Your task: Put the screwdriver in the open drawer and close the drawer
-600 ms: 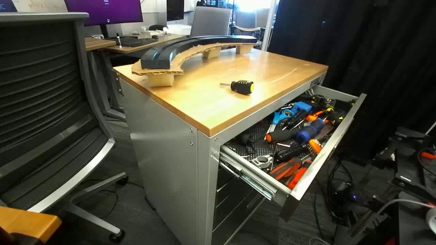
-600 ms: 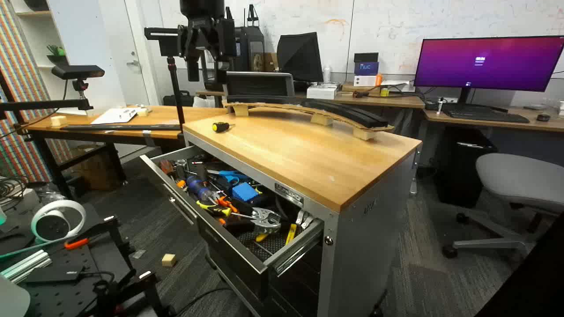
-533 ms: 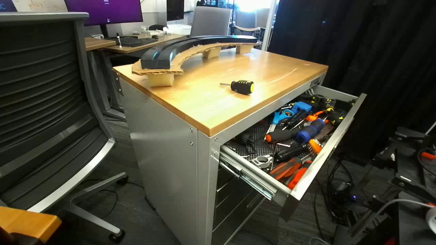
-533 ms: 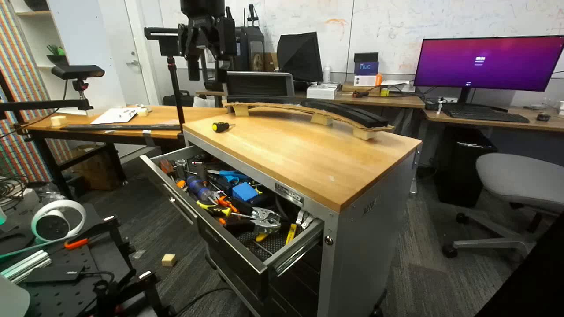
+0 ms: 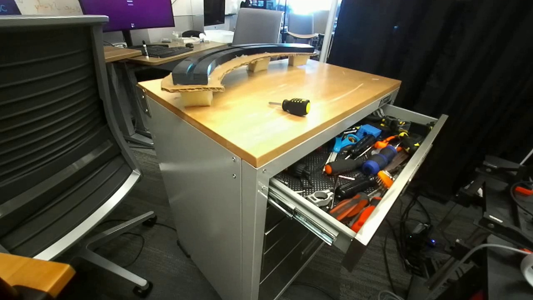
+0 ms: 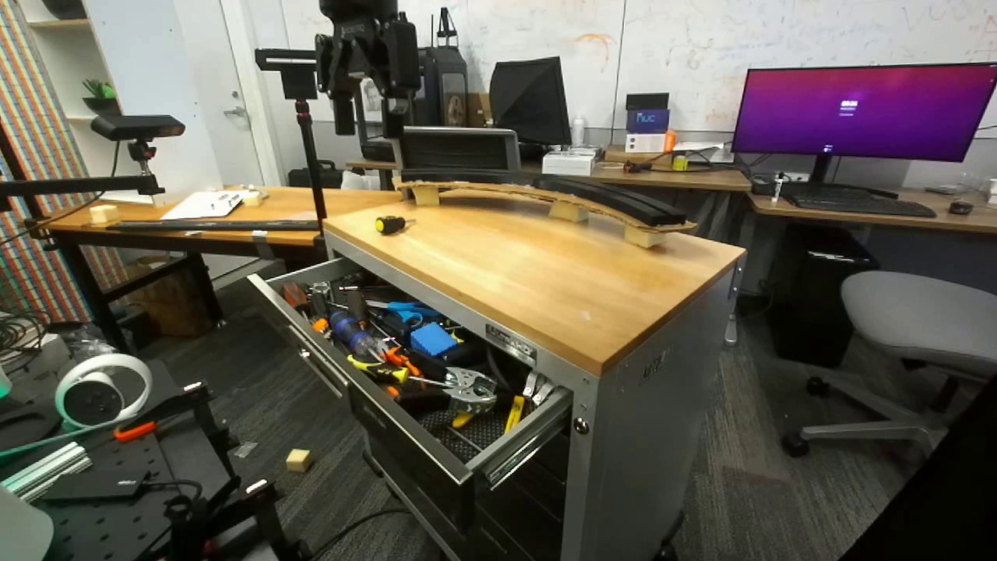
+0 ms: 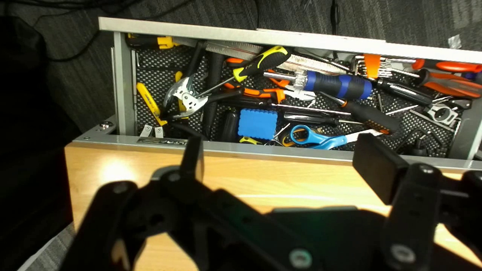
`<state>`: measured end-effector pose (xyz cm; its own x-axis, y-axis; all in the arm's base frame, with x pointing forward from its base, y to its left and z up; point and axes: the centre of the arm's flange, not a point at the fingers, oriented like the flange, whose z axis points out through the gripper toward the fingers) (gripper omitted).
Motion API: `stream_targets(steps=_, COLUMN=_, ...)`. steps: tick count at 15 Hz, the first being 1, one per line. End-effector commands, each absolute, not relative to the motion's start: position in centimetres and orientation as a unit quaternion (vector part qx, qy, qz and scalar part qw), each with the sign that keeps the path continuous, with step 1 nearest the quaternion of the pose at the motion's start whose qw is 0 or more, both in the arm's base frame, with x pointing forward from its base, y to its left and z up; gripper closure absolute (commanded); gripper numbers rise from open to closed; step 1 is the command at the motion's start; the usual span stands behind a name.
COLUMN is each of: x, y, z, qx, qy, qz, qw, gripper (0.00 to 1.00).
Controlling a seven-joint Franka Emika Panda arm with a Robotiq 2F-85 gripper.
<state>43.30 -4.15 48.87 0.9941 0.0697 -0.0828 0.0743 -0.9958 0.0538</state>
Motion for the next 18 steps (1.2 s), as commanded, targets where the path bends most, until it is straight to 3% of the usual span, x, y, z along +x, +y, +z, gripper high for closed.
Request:
stream_targets(steps=1, x=43.3, y=-4.2, z=48.9, qx=0.998, qy=0.036, qz=-0.04, qw=0.028, gripper=0.0)
stream_targets(steps=6, x=43.7, y=-2.6, z=48.5, qx=0.998, qy=0.049, qz=-0.042, qw=0.014, gripper=0.0)
stream_targets(steps=15, x=45.7, y=11.8, z=46.9, qx=0.992, qy=0.114, qz=-0.01, qw=-0.052, gripper=0.0)
stream_targets(steps=16, x=45.8, y=13.0, z=46.6, qx=0.992, qy=0.119, qz=-0.007, qw=-0.048, gripper=0.0)
stream_targets(steps=17, x=46.4, y=8.1, z=45.5, qx=0.996, qy=0.085, qz=-0.003, qw=0.027, gripper=0.0)
stream_targets(steps=18, x=46.6, y=7.7, z=45.2, qx=0.996, qy=0.081, qz=0.0, qw=0.047, gripper=0.0)
